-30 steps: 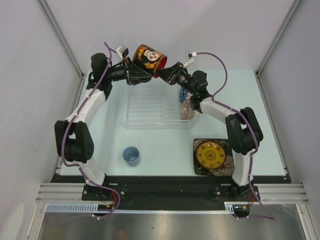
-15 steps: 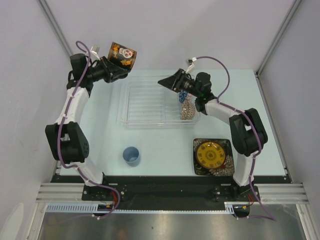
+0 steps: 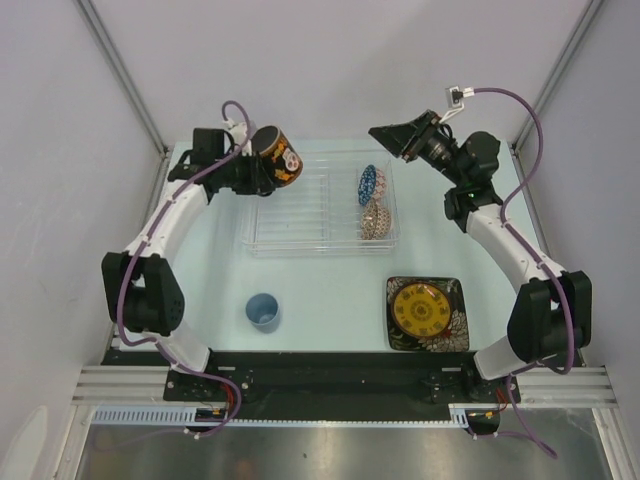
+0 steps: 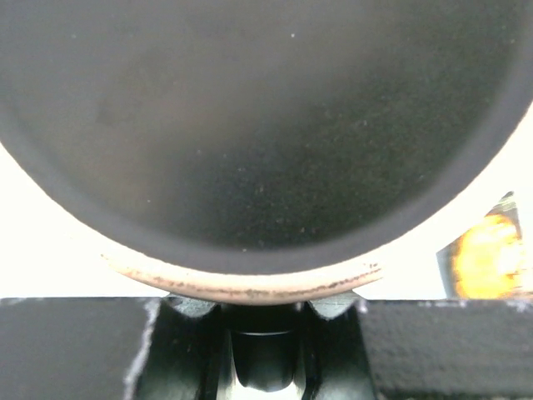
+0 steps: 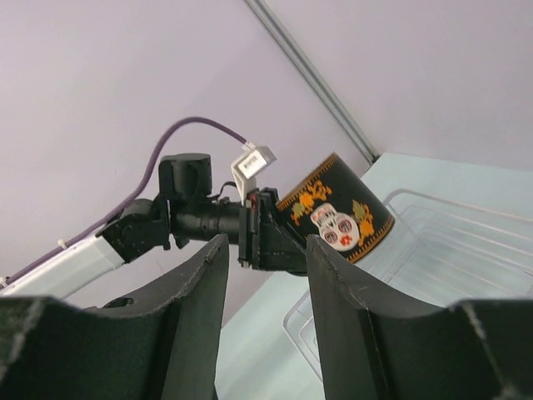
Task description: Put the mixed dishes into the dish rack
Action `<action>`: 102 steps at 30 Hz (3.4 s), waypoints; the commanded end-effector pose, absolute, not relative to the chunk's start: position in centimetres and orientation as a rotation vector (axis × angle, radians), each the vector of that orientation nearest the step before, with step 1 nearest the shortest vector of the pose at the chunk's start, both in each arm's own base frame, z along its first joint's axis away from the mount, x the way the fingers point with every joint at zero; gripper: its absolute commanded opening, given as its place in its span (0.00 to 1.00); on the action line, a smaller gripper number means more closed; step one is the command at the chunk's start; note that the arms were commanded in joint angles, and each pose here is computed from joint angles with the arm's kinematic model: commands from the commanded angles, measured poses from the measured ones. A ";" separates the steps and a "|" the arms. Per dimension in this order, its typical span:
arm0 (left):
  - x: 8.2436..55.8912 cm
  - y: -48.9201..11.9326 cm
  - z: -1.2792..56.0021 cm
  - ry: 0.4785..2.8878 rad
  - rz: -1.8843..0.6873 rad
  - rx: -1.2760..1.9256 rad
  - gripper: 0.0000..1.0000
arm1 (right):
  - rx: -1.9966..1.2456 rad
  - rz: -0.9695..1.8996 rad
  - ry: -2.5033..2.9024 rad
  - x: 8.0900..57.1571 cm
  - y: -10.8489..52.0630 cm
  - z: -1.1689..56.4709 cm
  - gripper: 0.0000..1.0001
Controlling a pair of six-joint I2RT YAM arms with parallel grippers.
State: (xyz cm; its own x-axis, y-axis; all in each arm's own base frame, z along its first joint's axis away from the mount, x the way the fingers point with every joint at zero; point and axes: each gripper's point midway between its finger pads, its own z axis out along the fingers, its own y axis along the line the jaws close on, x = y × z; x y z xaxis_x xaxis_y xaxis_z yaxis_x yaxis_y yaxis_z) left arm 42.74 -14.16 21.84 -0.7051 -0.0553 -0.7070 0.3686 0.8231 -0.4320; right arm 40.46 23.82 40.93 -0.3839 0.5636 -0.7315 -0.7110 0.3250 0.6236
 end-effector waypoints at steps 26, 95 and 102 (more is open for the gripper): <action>49.5 -14.7 15.6 2.097 -0.221 0.430 0.00 | -0.058 1.338 1.498 38.9 20.1 37.7 0.42; 38.3 -21.5 25.6 2.074 -0.559 0.906 0.87 | 0.942 -0.138 2.379 23.3 -1.0 14.6 0.61; 37.3 -23.2 26.3 2.029 -0.603 0.962 0.86 | 0.974 -0.138 2.531 19.8 0.3 10.7 0.71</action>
